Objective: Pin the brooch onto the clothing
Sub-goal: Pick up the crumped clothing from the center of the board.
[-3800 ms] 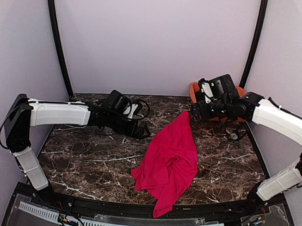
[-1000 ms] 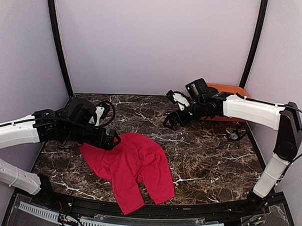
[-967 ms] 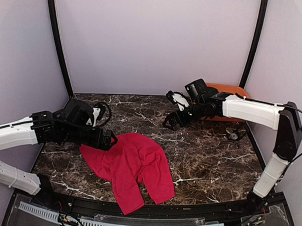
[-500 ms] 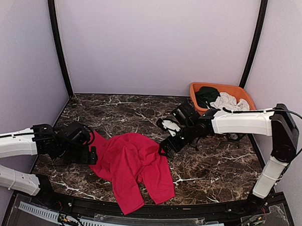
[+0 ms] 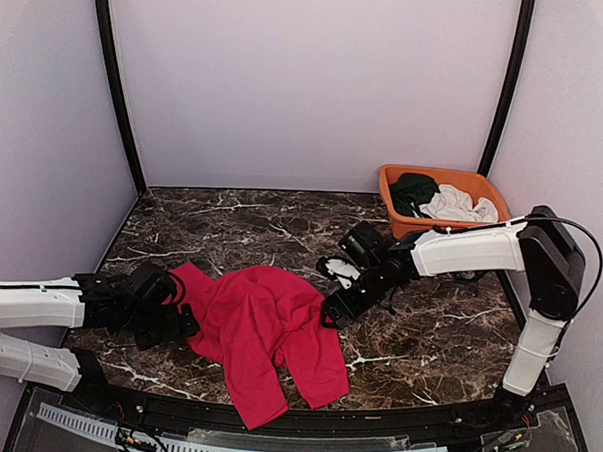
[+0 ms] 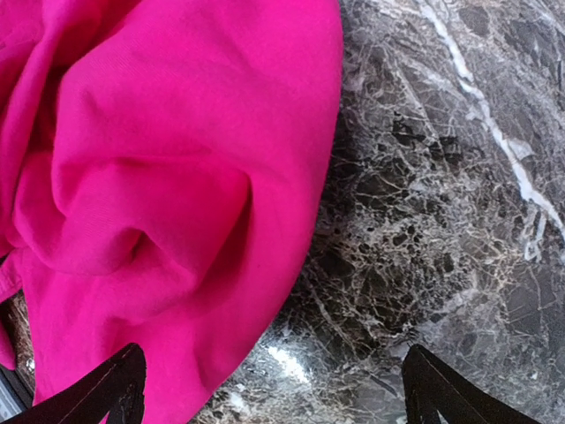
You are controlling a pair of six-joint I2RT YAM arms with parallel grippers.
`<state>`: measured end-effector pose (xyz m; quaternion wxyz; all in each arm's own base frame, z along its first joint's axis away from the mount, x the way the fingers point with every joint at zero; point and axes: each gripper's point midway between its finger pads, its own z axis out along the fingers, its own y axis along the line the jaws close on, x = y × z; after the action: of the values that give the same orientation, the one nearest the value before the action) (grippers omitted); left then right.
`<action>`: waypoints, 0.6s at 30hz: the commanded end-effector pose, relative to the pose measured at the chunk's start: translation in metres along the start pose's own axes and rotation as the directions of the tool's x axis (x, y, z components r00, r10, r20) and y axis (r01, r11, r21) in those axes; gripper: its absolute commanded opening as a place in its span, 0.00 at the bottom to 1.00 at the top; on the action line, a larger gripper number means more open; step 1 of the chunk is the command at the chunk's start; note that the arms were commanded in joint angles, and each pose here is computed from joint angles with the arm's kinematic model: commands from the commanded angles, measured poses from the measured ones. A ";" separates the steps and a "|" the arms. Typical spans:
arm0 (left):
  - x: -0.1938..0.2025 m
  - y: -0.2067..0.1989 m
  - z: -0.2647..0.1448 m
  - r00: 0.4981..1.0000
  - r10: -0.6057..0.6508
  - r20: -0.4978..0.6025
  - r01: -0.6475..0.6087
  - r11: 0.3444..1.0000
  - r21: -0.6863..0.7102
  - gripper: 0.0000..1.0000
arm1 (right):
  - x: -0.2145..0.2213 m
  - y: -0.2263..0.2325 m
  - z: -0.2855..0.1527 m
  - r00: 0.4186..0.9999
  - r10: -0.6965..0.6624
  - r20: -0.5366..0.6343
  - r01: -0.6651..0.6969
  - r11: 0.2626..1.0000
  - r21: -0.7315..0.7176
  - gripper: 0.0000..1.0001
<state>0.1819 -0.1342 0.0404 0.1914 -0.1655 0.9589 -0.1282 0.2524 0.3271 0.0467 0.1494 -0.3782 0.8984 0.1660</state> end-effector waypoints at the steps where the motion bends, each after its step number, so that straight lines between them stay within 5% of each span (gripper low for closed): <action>1: 0.005 -0.009 0.016 0.998 -0.046 -0.030 0.047 0.998 0.044 0.95 | 0.007 0.003 0.015 0.999 0.030 -0.025 -0.031 0.999 -0.027 0.99; 6: 0.009 -0.014 0.029 0.997 -0.045 -0.057 0.048 0.998 0.043 0.78 | 0.012 0.002 0.027 0.998 0.041 -0.052 -0.043 0.999 -0.031 0.99; 9: 0.011 -0.012 0.036 0.997 -0.045 -0.063 0.047 0.999 0.026 0.54 | 0.012 0.003 0.030 0.998 0.043 -0.053 -0.046 0.998 -0.043 0.97; 16: 0.001 -0.008 0.037 0.999 -0.046 -0.012 0.047 0.999 0.009 0.03 | 0.004 0.001 0.029 0.999 0.048 -0.025 -0.048 0.998 -0.032 0.70; 18: -0.003 -0.008 0.034 0.999 -0.043 0.007 0.043 0.999 0.008 0.01 | 0.001 0.001 0.028 0.999 0.047 -0.014 -0.048 0.998 -0.032 0.61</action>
<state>0.2048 -0.1581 0.0176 0.1899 -0.1838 0.9518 -0.1554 0.2545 0.3378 0.0287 0.1380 -0.3637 0.9030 0.1825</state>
